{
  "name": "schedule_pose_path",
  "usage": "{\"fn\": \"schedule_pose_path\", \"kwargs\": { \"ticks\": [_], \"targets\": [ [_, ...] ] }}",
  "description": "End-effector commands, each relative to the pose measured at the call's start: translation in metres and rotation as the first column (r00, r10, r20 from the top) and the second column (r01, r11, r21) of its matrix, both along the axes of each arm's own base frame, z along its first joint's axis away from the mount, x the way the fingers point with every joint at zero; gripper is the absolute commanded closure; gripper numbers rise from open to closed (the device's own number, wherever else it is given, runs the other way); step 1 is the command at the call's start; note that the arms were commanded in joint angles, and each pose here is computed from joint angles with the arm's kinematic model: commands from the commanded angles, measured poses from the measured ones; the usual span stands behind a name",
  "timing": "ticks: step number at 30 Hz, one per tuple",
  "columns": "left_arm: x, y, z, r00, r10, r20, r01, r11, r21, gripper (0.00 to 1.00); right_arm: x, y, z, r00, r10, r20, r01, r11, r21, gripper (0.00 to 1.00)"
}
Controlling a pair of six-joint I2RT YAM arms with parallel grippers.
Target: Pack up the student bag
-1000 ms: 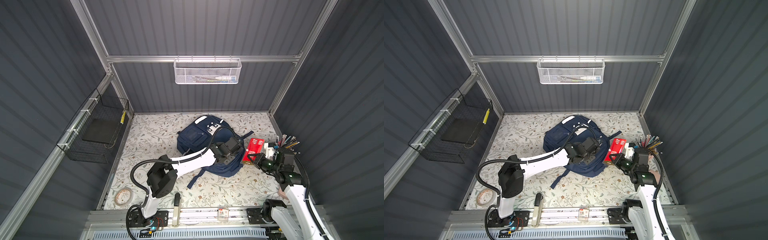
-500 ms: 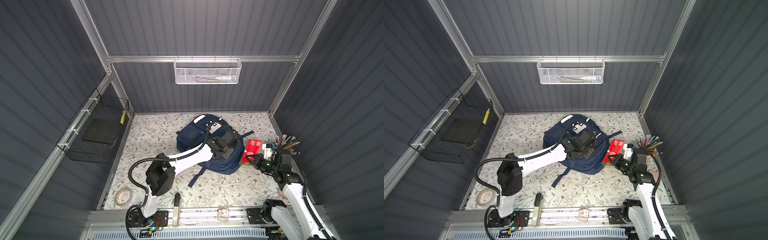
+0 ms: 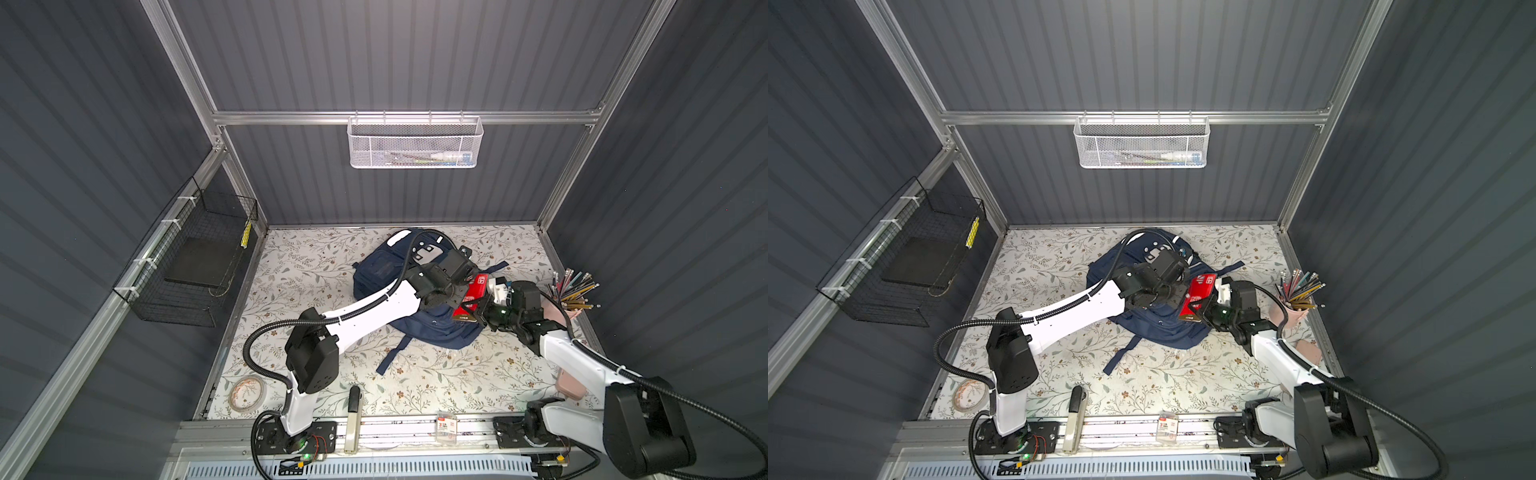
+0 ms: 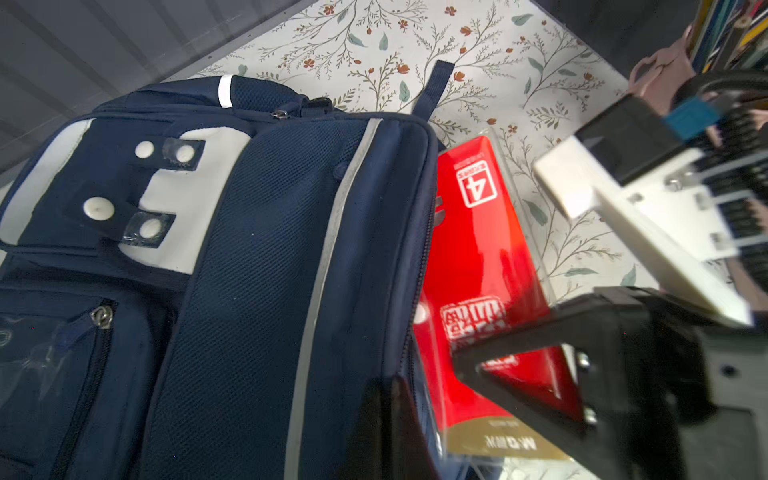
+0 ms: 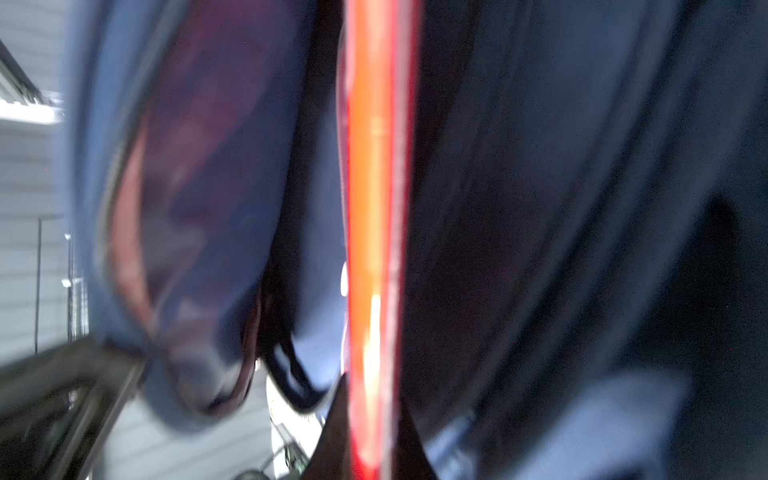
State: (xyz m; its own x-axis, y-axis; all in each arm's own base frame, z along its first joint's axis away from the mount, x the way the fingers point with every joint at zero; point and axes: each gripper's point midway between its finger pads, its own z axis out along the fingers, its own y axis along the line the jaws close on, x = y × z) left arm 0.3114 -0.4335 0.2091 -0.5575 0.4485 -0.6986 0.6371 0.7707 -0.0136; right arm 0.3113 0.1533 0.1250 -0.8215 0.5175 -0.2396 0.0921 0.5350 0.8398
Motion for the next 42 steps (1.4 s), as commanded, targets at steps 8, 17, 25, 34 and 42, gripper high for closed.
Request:
{"fn": "schedule_pose_path", "kwargs": {
  "ticks": [8,17,25,34,42],
  "targets": [
    [-0.011,-0.014,0.053,0.998,-0.003,-0.055,-0.010,0.973,-0.229,1.00,0.053,0.064,0.047,0.975,-0.078,0.207,0.058,0.993,0.102,0.95],
    [-0.002,-0.009,0.067,0.990,-0.003,-0.143,-0.052,0.924,-0.380,1.00,0.078,0.095,0.025,0.969,-0.133,0.208,0.106,0.985,0.138,0.60],
    [0.006,0.033,0.038,0.985,0.082,-0.149,-0.127,0.938,-0.321,1.00,0.037,0.067,-0.003,0.997,-0.004,0.078,0.019,0.982,-0.187,0.36],
    [0.003,0.030,0.033,0.984,0.069,-0.163,-0.121,0.934,-0.337,1.00,0.009,0.031,-0.011,0.999,-0.035,0.033,0.042,0.969,-0.245,0.30],
    [-0.001,0.025,0.034,0.980,0.047,-0.193,-0.118,0.920,-0.373,1.00,0.038,0.055,-0.022,0.997,-0.003,0.079,0.017,0.985,-0.172,0.73]
  ]
}}
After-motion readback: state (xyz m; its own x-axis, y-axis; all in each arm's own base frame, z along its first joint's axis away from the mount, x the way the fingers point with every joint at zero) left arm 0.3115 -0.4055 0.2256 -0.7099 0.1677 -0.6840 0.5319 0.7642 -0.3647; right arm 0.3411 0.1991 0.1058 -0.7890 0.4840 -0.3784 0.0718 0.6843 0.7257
